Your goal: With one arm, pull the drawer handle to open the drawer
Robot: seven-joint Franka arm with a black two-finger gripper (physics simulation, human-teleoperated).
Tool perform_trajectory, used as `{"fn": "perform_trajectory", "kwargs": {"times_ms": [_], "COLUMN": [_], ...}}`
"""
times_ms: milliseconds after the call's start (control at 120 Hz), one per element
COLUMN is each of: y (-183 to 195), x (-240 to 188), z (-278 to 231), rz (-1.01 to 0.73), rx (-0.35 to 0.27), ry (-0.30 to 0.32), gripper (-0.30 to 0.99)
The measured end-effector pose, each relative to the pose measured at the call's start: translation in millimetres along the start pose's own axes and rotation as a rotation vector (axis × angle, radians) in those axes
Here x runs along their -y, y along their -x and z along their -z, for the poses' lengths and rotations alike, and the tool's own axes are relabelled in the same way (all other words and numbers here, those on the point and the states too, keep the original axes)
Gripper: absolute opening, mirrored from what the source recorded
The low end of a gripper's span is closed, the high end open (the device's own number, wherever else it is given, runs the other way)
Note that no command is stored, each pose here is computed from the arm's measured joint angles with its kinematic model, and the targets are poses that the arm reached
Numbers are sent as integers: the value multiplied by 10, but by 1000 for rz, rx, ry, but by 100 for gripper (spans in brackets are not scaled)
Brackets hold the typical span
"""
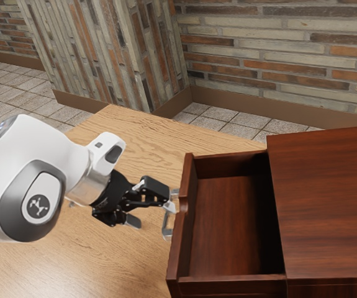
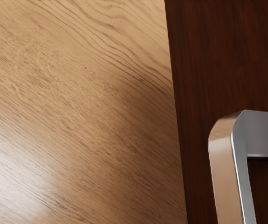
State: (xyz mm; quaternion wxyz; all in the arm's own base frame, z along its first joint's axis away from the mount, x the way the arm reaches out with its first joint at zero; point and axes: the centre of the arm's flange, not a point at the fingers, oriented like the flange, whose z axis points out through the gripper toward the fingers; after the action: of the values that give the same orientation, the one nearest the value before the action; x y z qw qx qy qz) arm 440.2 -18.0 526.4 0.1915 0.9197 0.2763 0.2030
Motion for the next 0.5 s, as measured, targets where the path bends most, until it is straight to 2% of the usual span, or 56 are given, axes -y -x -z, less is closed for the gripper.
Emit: {"fn": "perform_trajectory", "kwargs": {"times_ms": [500], "y": [-42], "x": [277], "z": [162], "rz": [12], "rx": [-11], "ry": [-20], "gripper": [69]}}
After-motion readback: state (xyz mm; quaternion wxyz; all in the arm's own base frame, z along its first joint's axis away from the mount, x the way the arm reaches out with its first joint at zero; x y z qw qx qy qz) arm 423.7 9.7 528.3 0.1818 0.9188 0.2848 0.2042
